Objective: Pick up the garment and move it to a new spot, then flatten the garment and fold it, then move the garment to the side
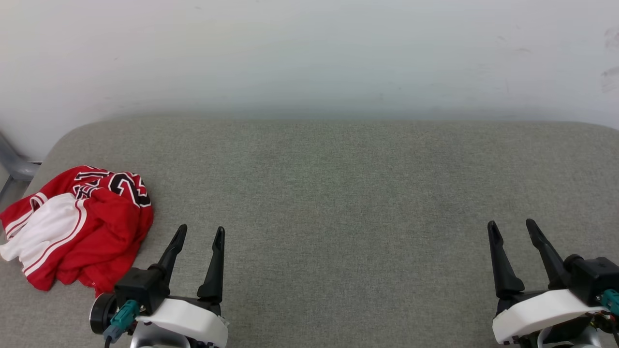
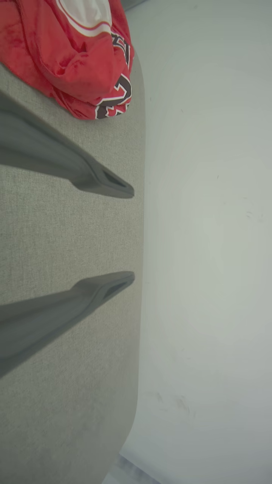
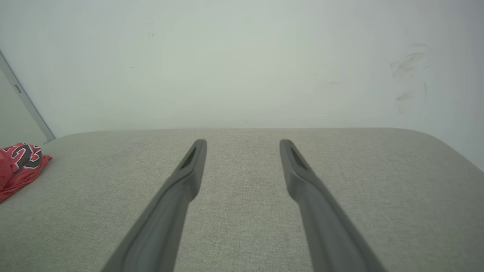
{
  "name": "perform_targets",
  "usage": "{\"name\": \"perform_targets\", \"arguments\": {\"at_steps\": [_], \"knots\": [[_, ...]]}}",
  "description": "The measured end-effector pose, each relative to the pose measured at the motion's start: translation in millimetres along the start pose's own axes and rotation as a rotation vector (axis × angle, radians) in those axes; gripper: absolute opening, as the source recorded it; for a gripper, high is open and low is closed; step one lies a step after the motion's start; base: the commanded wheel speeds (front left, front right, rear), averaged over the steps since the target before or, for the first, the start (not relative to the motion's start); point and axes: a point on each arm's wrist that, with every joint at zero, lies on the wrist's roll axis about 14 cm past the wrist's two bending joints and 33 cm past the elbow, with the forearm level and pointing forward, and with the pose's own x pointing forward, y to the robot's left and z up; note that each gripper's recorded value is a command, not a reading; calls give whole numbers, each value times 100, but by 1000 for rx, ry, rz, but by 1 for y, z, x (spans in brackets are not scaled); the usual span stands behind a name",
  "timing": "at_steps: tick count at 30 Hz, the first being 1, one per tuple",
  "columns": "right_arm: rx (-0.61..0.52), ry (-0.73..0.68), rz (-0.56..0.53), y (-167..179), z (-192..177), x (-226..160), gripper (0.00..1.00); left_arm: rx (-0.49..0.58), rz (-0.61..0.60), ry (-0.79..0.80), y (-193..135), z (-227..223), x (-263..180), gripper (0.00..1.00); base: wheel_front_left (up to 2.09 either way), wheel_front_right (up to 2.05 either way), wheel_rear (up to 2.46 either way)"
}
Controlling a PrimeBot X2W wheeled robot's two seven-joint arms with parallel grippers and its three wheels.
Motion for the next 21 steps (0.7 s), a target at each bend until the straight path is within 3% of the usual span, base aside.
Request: {"name": "perform_targets", "arguments": {"at_steps": [13,21], "knots": [[-45,-30,4,1,7,2,100,16,-14,-23,-3,2,-5,100,0,0,0],[-83,-40,82,26,6,14,100,75,57,-41,21,9,-19,100,0,0,0]]}}
